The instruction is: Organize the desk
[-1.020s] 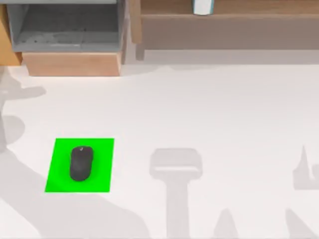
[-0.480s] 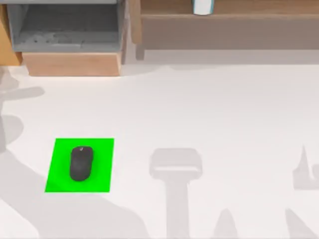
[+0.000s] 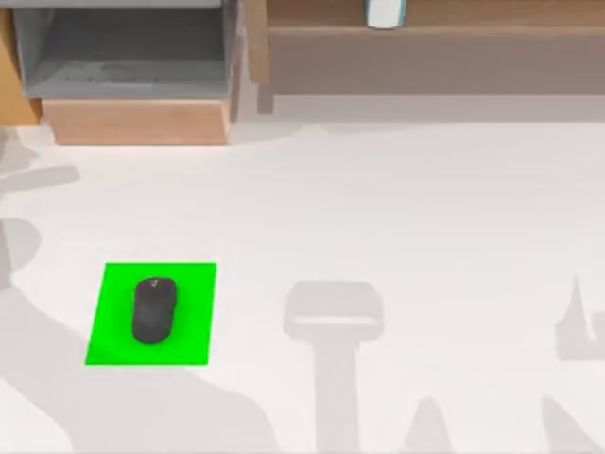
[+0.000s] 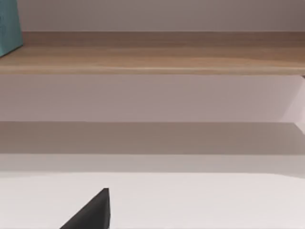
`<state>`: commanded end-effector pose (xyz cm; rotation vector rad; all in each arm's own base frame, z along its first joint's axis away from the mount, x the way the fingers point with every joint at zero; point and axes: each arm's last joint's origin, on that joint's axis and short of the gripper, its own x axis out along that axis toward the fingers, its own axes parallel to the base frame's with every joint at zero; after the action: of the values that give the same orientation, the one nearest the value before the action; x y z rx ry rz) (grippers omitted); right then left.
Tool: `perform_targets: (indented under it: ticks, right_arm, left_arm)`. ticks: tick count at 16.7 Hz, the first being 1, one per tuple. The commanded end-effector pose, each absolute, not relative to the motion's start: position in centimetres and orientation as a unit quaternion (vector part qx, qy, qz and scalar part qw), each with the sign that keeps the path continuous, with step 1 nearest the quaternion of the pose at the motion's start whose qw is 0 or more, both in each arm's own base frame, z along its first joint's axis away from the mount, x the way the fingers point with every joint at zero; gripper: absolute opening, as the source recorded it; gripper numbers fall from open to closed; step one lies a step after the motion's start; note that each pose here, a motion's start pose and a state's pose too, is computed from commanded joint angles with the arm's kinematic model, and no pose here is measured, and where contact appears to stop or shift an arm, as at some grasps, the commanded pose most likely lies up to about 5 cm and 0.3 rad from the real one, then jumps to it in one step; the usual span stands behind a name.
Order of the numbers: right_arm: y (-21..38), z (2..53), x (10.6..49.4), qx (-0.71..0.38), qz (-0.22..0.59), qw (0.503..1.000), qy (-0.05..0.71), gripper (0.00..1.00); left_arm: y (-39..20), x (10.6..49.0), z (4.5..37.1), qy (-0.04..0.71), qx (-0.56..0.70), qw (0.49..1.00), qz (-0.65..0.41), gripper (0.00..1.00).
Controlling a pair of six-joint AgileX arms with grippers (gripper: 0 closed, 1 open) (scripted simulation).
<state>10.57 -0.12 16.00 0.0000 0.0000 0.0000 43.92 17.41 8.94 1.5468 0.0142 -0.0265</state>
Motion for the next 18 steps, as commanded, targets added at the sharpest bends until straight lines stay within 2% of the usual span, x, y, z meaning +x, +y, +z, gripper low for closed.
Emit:
perform_targets:
  ticks: [4,5,14,18]
  right_arm:
    - [-0.1,16.0,10.6,0.0,0.0,1.0,0.0,1.0]
    - [-0.1,16.0,10.6,0.0,0.0,1.0,0.0,1.0]
    - [-0.1,16.0,10.6,0.0,0.0,1.0,0.0,1.0]
    - [-0.1,16.0,10.6,0.0,0.0,1.0,0.0,1.0]
  left_arm:
    - [17.4,43.9,8.9,0.006,0.699,0.715,-0.012,1.0]
    - [17.6,43.4,7.7,0.023,0.69,0.723,-0.023,1.0]
    - [17.7,39.6,7.7,0.023,0.691,0.723,-0.023,1.0]
    - [17.5,39.6,7.5,0.023,0.69,0.723,-0.026,1.0]
